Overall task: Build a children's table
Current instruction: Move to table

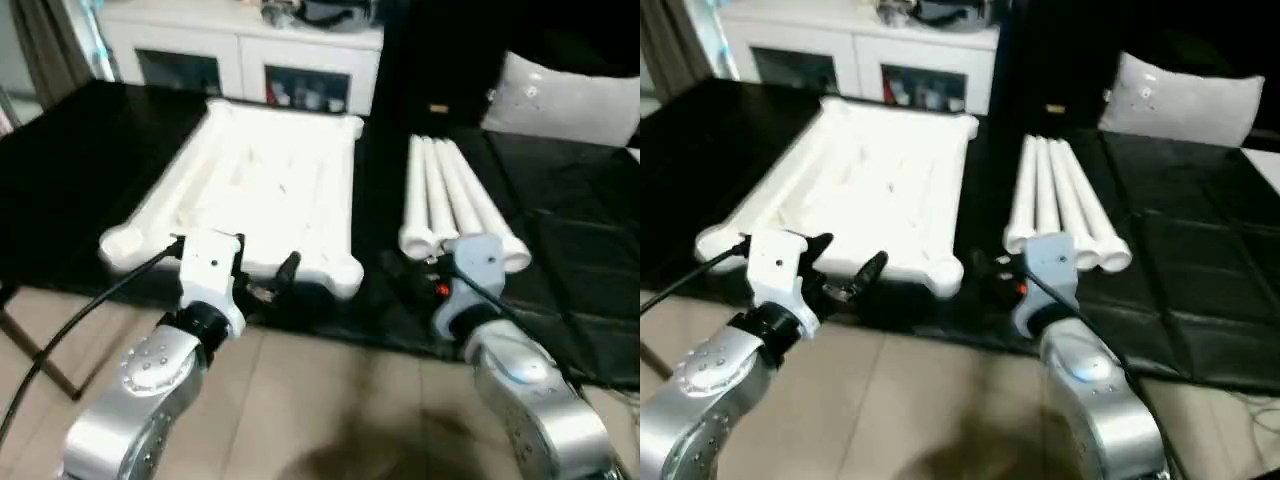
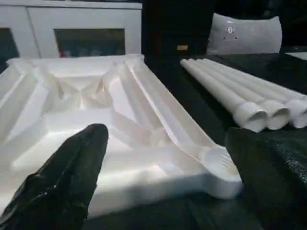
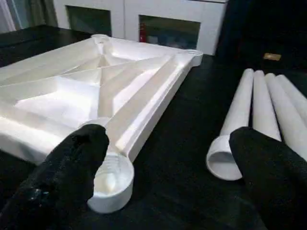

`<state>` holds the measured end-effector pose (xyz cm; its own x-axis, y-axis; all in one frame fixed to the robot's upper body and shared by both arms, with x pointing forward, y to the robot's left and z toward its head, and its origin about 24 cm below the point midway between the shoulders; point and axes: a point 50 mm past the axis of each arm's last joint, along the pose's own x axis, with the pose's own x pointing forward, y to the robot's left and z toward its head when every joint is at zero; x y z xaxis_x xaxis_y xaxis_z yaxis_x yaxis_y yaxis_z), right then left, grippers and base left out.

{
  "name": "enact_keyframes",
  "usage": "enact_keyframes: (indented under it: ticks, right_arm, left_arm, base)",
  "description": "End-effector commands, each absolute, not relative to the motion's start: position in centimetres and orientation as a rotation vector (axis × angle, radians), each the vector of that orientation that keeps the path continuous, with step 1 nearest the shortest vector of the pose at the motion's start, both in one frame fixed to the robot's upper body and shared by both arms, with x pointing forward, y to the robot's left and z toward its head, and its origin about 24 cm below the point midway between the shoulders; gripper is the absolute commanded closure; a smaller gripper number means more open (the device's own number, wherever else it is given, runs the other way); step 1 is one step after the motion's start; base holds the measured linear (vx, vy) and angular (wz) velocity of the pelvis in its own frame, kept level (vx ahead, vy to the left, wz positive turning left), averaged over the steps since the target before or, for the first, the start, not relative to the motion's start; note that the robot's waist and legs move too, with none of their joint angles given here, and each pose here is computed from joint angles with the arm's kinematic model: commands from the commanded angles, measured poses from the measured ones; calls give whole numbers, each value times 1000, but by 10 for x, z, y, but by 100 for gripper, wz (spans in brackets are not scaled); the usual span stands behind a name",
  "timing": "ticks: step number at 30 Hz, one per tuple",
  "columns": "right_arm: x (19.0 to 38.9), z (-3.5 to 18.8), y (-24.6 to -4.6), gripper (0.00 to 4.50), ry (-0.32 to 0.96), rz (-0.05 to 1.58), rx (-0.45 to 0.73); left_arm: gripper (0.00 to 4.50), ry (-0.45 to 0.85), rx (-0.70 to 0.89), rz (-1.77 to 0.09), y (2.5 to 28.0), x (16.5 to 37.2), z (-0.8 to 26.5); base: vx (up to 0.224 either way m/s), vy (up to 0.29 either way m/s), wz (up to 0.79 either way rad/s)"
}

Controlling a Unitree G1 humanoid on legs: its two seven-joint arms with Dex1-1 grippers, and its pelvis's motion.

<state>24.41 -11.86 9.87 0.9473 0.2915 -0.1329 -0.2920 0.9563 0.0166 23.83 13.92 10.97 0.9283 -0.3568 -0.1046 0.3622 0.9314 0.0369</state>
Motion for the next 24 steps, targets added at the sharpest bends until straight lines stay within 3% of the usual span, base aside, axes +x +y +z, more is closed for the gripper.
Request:
enact_keyframes:
  ticks: [1,6,11,15,21,24]
  right_arm:
    - [244,103,-131,0,118,255,-22]
    - [242,103,-127,0,118,328,-40]
    - [244,100,-123,0,143,408,-89]
    - [244,102,-116,0,134,492,-117]
    - [241,98,-117,0,153,484,-109]
    - [238,100,-114,0,122,559,-98]
  left_arm:
    - [5,77,49,-414,128,240,112]
    - [5,71,69,-407,128,243,112]
    - [5,53,85,-353,138,249,117]
    - [5,72,105,-321,151,243,115]
    - [5,101,121,-376,155,234,113]
    - [5,129,155,-444,158,231,110]
  base:
    - [192,15,-51]
    - [195,-23,-58]
    - [192,-25,-16]
    - [202,45,-9]
    - [152,-39,47]
    - [129,-66,-4]
